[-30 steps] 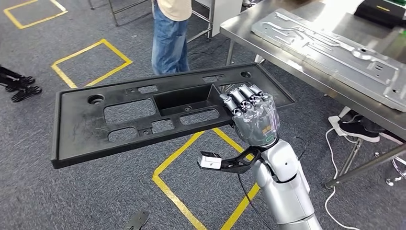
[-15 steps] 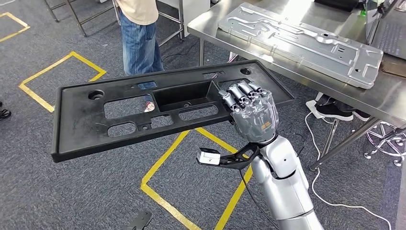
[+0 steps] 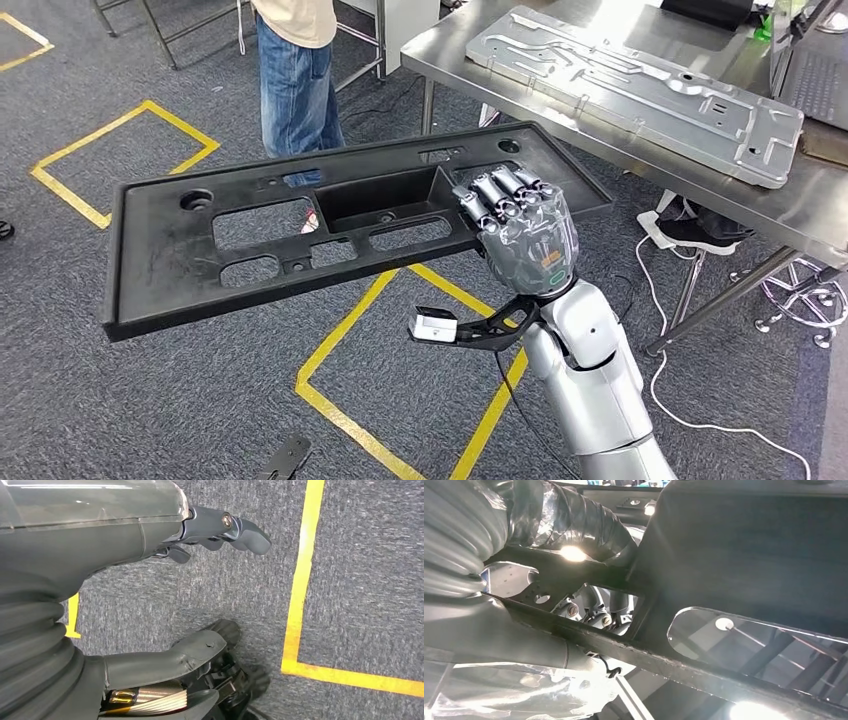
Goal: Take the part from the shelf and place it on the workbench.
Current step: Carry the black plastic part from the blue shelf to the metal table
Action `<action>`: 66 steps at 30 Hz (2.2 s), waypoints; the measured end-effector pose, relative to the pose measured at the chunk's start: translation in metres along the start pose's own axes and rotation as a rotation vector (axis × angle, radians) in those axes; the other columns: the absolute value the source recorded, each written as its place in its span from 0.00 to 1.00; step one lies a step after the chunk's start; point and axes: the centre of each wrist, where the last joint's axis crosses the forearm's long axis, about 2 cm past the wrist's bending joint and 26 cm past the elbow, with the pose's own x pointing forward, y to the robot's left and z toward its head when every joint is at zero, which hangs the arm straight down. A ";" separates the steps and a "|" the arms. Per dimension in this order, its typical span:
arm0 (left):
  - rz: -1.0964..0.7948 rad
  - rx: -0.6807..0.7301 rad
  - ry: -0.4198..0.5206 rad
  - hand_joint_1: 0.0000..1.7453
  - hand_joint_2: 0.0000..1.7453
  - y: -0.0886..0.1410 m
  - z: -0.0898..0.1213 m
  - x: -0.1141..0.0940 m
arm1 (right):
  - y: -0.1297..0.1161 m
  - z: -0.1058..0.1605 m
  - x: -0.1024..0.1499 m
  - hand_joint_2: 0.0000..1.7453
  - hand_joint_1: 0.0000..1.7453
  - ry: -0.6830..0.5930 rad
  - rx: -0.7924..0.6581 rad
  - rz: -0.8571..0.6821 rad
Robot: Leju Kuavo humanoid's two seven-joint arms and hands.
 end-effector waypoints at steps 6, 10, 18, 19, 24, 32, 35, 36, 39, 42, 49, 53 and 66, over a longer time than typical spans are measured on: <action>0.002 -0.005 -0.005 0.00 1.00 -0.001 0.000 0.001 | 0.000 -0.002 0.000 1.00 1.00 -0.004 -0.006 0.001; -0.001 -0.007 -0.003 0.00 1.00 -0.001 0.000 0.000 | 0.000 -0.003 0.000 1.00 1.00 -0.004 -0.006 0.003; -0.028 -0.031 -0.008 0.00 1.00 -0.001 0.000 0.001 | 0.002 -0.004 0.001 1.00 1.00 -0.006 0.001 0.009; -0.029 -0.033 -0.008 0.00 1.00 -0.001 0.000 0.000 | 0.002 -0.004 0.001 1.00 1.00 -0.007 0.001 0.010; -0.033 -0.038 -0.012 0.00 1.00 -0.001 -0.001 0.002 | 0.001 -0.005 0.000 1.00 1.00 -0.013 -0.003 0.016; -0.033 -0.044 -0.013 0.00 1.00 -0.001 -0.001 0.003 | 0.001 -0.008 -0.001 1.00 1.00 -0.022 -0.007 0.028; -0.034 -0.050 -0.016 0.00 1.00 -0.002 -0.002 0.004 | 0.001 -0.010 -0.001 1.00 1.00 -0.023 -0.010 0.030; -0.035 -0.051 -0.018 0.00 1.00 -0.002 -0.002 0.004 | 0.001 -0.010 -0.001 1.00 1.00 -0.023 -0.010 0.030; -0.037 -0.054 -0.021 0.00 1.00 -0.001 -0.002 0.005 | 0.001 -0.011 -0.001 1.00 1.00 -0.024 -0.014 0.030; -0.038 -0.059 -0.016 0.00 1.00 -0.003 -0.001 0.002 | 0.001 -0.011 -0.001 1.00 1.00 -0.024 -0.012 0.029; -0.041 -0.060 -0.018 0.00 1.00 -0.001 -0.001 0.002 | 0.001 -0.012 -0.001 1.00 1.00 -0.025 -0.016 0.029; -0.043 -0.060 -0.020 0.00 1.00 -0.001 -0.001 0.002 | 0.000 -0.014 -0.001 1.00 1.00 -0.025 -0.020 0.030; -0.037 -0.065 -0.022 0.00 1.00 -0.004 -0.001 0.004 | 0.001 -0.013 -0.001 1.00 1.00 -0.023 -0.019 0.026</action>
